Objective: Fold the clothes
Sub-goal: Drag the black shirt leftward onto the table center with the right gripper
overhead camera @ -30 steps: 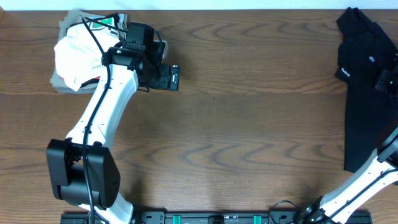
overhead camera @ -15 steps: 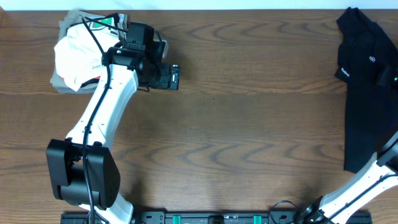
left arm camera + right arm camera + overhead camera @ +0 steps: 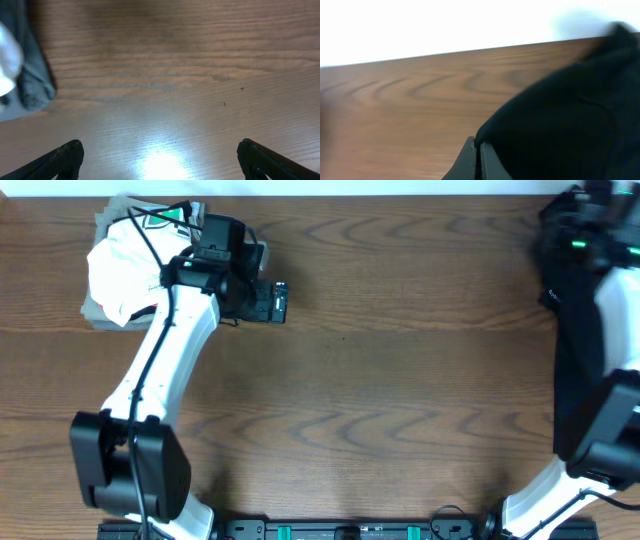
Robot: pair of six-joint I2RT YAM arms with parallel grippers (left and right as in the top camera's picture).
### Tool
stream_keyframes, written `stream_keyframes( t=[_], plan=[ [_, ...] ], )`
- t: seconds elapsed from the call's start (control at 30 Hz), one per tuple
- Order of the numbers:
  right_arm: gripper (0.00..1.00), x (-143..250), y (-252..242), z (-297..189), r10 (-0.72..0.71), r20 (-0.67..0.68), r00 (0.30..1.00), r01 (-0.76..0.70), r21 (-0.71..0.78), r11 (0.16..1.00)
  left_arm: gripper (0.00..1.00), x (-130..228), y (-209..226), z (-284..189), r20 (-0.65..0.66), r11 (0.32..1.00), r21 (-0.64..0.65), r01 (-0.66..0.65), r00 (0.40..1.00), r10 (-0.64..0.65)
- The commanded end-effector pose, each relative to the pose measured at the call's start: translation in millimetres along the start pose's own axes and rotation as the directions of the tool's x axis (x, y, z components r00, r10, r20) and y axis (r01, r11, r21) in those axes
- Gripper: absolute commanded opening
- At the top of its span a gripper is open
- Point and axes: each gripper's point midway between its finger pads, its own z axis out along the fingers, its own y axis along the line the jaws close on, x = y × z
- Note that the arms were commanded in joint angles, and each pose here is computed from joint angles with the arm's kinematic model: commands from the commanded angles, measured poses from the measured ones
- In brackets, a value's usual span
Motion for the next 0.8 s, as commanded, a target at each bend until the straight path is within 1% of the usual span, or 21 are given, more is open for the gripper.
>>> stream_keyframes(
  t=[0.0, 0.07, 0.2, 0.3, 0.4, 0.53, 0.63, 0.67, 0.7, 0.77],
  plan=[
    [0.01, 6, 77, 17, -0.033, -0.027, 0.999, 0.029, -0.134, 0.99, 0.99, -14, 7, -41, 0.1, 1.0, -0.011, 0.008, 0.995, -0.007],
    [0.01, 12, 118, 25, -0.079, -0.031, 0.996, 0.072, -0.19, 0.979, 0.99, -14, 15, -57, 0.129, 0.999, -0.02, 0.027, 0.991, -0.024],
    [0.01, 29, 190, 40, -0.144, -0.034, 0.989, 0.131, -0.244, 0.961, 0.99, -14, 32, -86, 0.184, 0.997, -0.04, 0.071, 0.981, -0.063],
    [0.01, 44, 240, 49, -0.191, -0.024, 0.981, 0.176, -0.29, 0.941, 1.0, -12, 46, -99, 0.207, 0.993, -0.054, 0.106, 0.974, -0.093],
    [0.01, 65, 283, 62, -0.225, -0.02, 0.974, 0.206, -0.331, 0.921, 0.99, -7, 56, -101, 0.2, 0.989, -0.065, 0.135, 0.972, -0.119],
    [0.01, 99, 321, 79, -0.251, -0.052, 0.967, 0.212, -0.385, 0.898, 1.0, 1, 61, -100, 0.166, 0.99, -0.077, 0.122, 0.98, -0.108],
    [0.01, 125, 340, 87, -0.266, -0.092, 0.96, 0.206, -0.414, 0.887, 0.99, 3, 62, -99, 0.158, 0.99, -0.079, 0.113, 0.982, -0.099],
    [0.03, 131, 343, 89, -0.272, -0.101, 0.957, 0.207, -0.421, 0.883, 0.99, 3, 62, -99, 0.158, 0.99, -0.079, 0.113, 0.982, -0.099],
    [0.08, 138, 350, 88, -0.283, -0.11, 0.953, 0.209, -0.436, 0.875, 0.99, 3, 61, -99, 0.158, 0.991, -0.079, 0.112, 0.983, -0.099],
    [0.22, 146, 358, 86, -0.296, -0.123, 0.947, 0.211, -0.456, 0.865, 0.99, 3, 61, -99, 0.158, 0.991, -0.078, 0.113, 0.982, -0.099]
  ],
)
